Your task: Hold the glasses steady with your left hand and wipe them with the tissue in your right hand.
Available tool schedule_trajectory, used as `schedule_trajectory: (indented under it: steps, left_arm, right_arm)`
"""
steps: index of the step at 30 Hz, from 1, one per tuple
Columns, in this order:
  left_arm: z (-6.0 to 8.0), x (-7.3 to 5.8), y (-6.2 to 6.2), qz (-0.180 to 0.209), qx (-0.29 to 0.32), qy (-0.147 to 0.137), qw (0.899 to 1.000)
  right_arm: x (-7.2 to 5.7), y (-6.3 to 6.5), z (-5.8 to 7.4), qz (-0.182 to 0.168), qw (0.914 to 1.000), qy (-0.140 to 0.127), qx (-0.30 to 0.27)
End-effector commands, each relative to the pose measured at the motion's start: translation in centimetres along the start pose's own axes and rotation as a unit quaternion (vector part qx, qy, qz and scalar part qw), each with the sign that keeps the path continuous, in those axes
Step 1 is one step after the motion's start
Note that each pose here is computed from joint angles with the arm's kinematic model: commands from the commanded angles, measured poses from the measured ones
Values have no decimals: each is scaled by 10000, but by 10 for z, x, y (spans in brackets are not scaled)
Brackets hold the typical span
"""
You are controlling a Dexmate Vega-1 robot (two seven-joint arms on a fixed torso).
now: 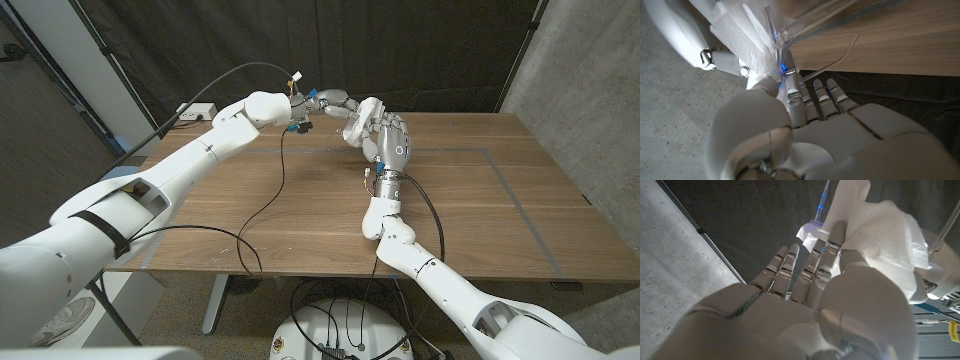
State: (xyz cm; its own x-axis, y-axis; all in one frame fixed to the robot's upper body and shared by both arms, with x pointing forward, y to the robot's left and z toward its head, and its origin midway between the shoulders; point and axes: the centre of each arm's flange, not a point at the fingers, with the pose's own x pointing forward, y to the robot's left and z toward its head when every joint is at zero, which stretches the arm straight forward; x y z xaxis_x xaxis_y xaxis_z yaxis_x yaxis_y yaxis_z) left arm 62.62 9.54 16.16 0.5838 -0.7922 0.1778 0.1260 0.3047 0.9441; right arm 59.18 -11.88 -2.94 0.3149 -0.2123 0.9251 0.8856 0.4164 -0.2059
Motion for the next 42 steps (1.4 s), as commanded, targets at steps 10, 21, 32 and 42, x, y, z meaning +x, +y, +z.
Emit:
schedule_trajectory:
  steps: [10, 21, 32, 42]
  left_arm:
    - [5, 0, -5, -77, 104, 60, 9999]
    - [7, -1, -8, -75, 125, 81, 9999]
    - [10, -8, -11, 14, 150, 86, 9999]
    - [20, -24, -15, 459, 894, 168, 9948]
  right_arm:
    - [16, -11, -23, -141, 9732, 1221, 1946]
    - [17, -15, -27, -272, 9653, 1409, 2184]
    - [16, -29, -36, -513, 9385, 1787, 2909]
    - [13, -46, -44, -799, 9367, 1781, 2908]
